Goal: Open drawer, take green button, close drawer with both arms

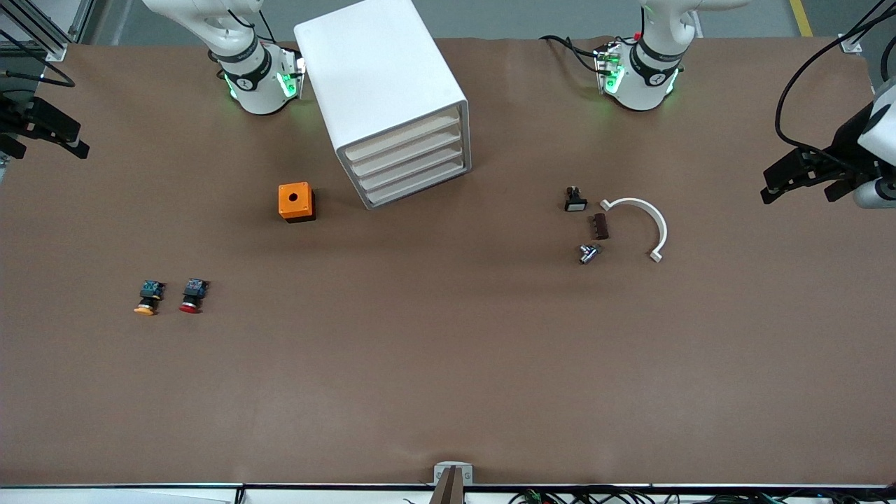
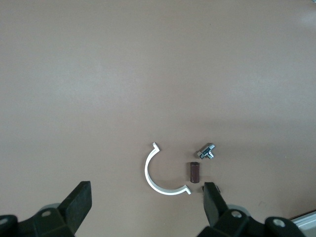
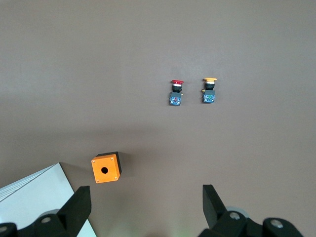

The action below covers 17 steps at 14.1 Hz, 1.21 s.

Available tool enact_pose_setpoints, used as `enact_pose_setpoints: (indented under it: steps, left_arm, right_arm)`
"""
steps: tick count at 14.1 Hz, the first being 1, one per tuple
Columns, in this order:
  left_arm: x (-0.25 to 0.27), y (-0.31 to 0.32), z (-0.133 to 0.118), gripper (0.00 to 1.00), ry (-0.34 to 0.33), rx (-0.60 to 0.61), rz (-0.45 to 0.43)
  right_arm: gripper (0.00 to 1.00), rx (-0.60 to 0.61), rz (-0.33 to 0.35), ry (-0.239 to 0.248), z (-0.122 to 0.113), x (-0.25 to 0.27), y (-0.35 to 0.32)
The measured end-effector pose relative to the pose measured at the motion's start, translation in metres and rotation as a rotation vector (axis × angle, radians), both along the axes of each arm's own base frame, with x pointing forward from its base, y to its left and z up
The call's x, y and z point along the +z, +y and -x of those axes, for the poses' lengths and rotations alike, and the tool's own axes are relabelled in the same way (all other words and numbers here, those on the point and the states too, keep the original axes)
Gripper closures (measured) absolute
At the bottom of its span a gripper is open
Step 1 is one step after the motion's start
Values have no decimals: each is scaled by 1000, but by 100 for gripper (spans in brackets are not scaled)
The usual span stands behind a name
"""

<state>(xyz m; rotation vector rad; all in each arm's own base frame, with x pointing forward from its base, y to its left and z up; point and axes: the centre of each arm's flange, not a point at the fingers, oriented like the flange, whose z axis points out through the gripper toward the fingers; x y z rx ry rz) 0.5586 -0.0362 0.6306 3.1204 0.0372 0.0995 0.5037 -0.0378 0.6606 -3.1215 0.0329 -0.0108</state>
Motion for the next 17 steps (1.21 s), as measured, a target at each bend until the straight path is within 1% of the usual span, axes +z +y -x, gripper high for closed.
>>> enact_pose_setpoints:
  steps: [5,8,11,14,17]
  left_arm:
    - [-1,1,-1,0,2,2,0]
    - [-9,6,-4,0,18,12,-1]
    - [-30,7,-14,0,58,17,-2]
    - [-66,7,-29,0,120,24,-4]
    - [-99,3,-41,0,175,21,-6]
  right_arm:
    - [0,0,0,0,0,0,0]
    - [0,4,1,2,0,0,2]
    - [0,13,2,-2,0,1,7]
    - [0,13,3,-25,0,12,7]
    - [0,12,4,-31,1,14,7]
